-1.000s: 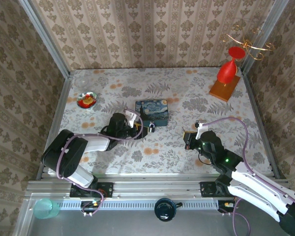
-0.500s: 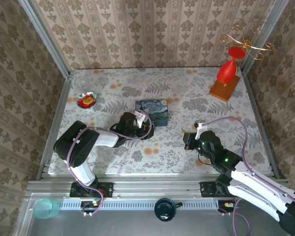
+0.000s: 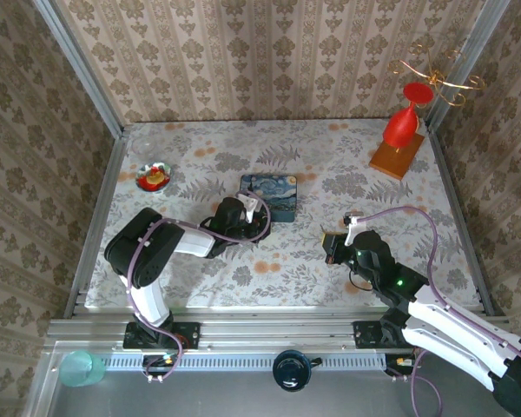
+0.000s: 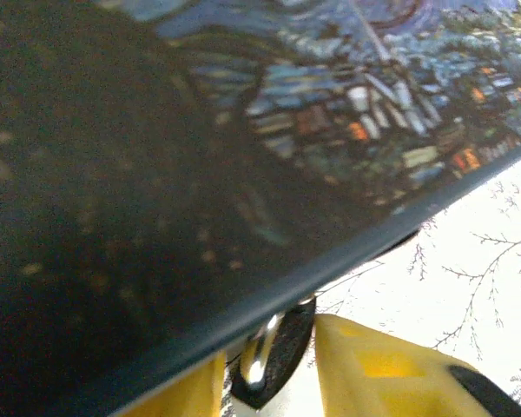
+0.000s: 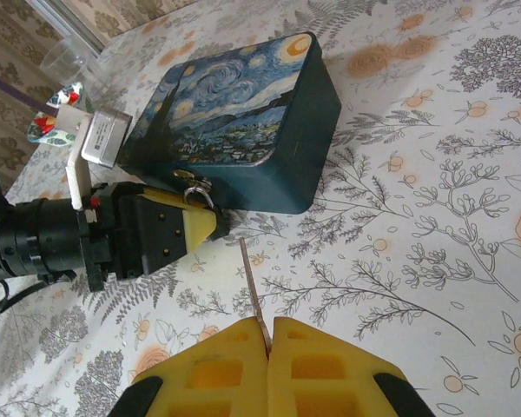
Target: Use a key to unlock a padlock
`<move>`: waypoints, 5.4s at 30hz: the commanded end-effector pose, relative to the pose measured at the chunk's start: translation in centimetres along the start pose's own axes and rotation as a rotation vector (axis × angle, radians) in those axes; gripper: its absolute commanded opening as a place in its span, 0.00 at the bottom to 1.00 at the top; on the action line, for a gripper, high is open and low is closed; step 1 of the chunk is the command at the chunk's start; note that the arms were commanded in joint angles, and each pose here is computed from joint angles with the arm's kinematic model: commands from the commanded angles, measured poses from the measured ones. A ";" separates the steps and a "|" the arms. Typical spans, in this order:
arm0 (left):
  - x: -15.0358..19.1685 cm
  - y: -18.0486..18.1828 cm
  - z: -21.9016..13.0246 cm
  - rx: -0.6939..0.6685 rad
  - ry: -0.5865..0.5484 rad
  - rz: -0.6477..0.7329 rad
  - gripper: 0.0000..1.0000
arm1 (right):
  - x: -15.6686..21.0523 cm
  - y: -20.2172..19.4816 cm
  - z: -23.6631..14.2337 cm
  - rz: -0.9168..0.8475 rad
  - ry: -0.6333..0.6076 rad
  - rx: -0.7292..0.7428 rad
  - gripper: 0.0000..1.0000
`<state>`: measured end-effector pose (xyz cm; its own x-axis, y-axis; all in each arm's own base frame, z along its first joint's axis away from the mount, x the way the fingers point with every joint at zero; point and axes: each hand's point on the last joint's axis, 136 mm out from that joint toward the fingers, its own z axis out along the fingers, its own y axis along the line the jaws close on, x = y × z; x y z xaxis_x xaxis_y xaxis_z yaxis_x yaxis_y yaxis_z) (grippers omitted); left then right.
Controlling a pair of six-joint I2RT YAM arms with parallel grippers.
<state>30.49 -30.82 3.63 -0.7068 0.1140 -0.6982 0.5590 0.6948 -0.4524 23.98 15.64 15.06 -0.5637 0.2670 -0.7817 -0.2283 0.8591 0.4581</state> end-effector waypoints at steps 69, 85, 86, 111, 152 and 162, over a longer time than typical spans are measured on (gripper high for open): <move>-2.3 -0.1 -7.5 0.034 -0.207 -0.631 0.01 | 9.8 5.4 8.6 0.545 0.335 -0.160 0.00; -2.1 -1.4 -7.2 0.069 -0.197 -0.656 0.00 | 9.5 3.9 8.4 0.620 0.322 -0.124 0.00; -2.0 -1.4 -7.2 0.070 -0.195 -0.658 0.00 | 9.4 4.0 8.4 0.623 0.319 -0.131 0.00; -2.1 -2.8 -6.9 0.118 -0.215 -0.745 0.00 | 9.1 5.7 9.8 0.691 0.319 -0.221 0.00; -2.7 -7.1 -5.6 0.246 -0.116 -0.647 0.00 | 7.6 4.8 12.4 0.531 0.417 -0.399 0.00; -2.4 -8.4 -4.6 0.259 -0.069 -0.613 0.00 | 6.3 1.3 13.5 0.539 0.400 -0.366 0.00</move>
<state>26.12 -31.83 9.71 -0.8924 -0.3591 -0.2733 0.0776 0.4745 -0.8768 29.34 25.04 5.13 -0.9121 0.3586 -0.1987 -0.0303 0.4243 0.9050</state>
